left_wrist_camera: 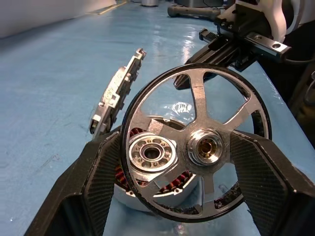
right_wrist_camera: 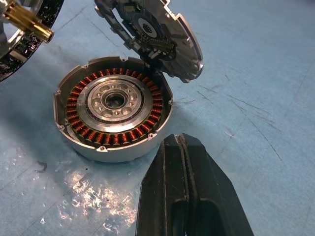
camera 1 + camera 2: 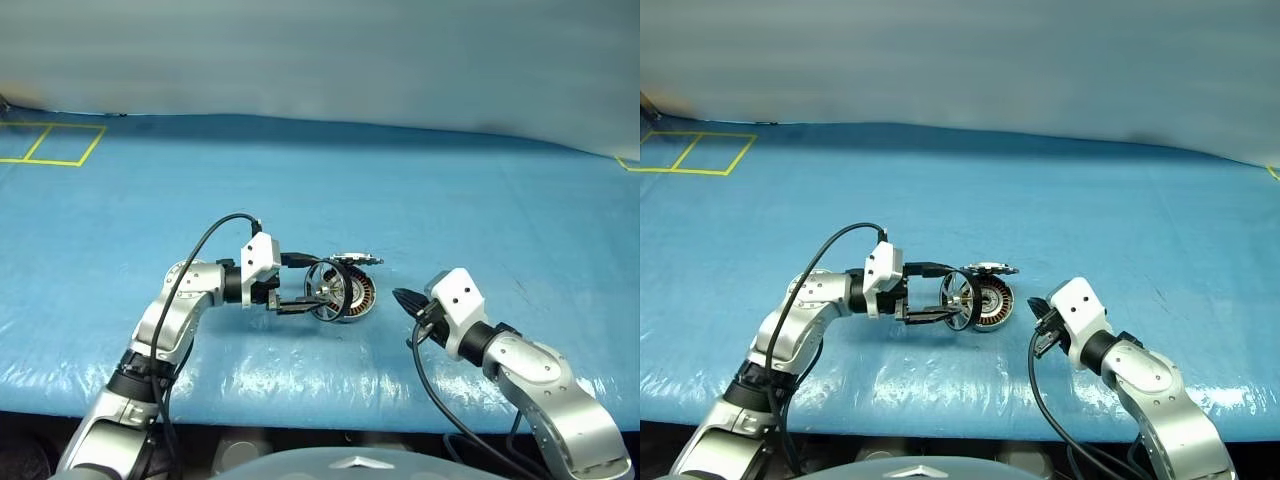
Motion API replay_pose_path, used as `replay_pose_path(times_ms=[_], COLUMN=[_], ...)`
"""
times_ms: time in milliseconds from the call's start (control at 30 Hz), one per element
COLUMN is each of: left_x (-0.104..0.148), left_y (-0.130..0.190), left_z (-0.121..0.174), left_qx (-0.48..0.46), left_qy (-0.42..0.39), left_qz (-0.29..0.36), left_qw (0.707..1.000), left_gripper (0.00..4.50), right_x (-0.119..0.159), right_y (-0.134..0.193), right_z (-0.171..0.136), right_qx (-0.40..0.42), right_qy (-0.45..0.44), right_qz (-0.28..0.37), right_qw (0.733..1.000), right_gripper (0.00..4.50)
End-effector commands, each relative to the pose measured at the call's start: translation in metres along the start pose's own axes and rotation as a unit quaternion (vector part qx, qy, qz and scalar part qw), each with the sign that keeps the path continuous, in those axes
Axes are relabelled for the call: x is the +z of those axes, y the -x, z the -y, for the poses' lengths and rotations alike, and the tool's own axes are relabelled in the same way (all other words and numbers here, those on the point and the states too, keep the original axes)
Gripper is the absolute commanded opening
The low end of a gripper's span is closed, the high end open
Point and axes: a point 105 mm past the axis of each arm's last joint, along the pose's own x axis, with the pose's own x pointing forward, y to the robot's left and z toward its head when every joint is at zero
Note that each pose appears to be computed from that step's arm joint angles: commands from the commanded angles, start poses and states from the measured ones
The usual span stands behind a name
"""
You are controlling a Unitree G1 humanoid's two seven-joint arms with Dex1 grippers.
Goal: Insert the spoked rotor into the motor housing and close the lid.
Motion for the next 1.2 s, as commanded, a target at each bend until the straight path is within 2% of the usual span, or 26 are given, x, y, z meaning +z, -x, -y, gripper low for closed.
replay_pose_path(times_ms=[33,367,500,733,1000,1200], left_x=[0.002,-0.006,0.005,0.013,-0.014,-0.013], left_y=[-0.009,-0.025,-0.018,-0.001,0.004,-0.014], left_z=[-0.006,-0.001,0.008,-0.008,0.028,0.020], left_qx=[0.005,-0.031,-0.067,-0.025,-0.098,-0.061], left_qy=[-0.012,-0.024,-0.009,0.004,-0.010,-0.012], left_qz=[0.000,-0.021,0.009,0.032,-0.050,-0.021], left_qw=[1.000,0.999,0.998,0.999,0.994,0.998], left_gripper=[3.55,3.55,3.55,3.55,3.55,3.55], right_x=[0.008,0.005,0.004,0.001,0.002,0.003], right_y=[-0.001,-0.003,-0.001,0.000,-0.002,-0.005], right_z=[-0.003,-0.006,-0.006,-0.005,-0.004,-0.005], right_qx=[-0.002,-0.010,-0.015,-0.019,-0.014,-0.006], right_qy=[0.013,0.004,0.003,0.004,0.008,0.012], right_qz=[0.015,0.015,0.015,0.009,0.007,0.008], right_qw=[1.000,1.000,1.000,1.000,1.000,1.000], right_gripper=[0.00,0.00,0.00,0.00,0.00,0.00])
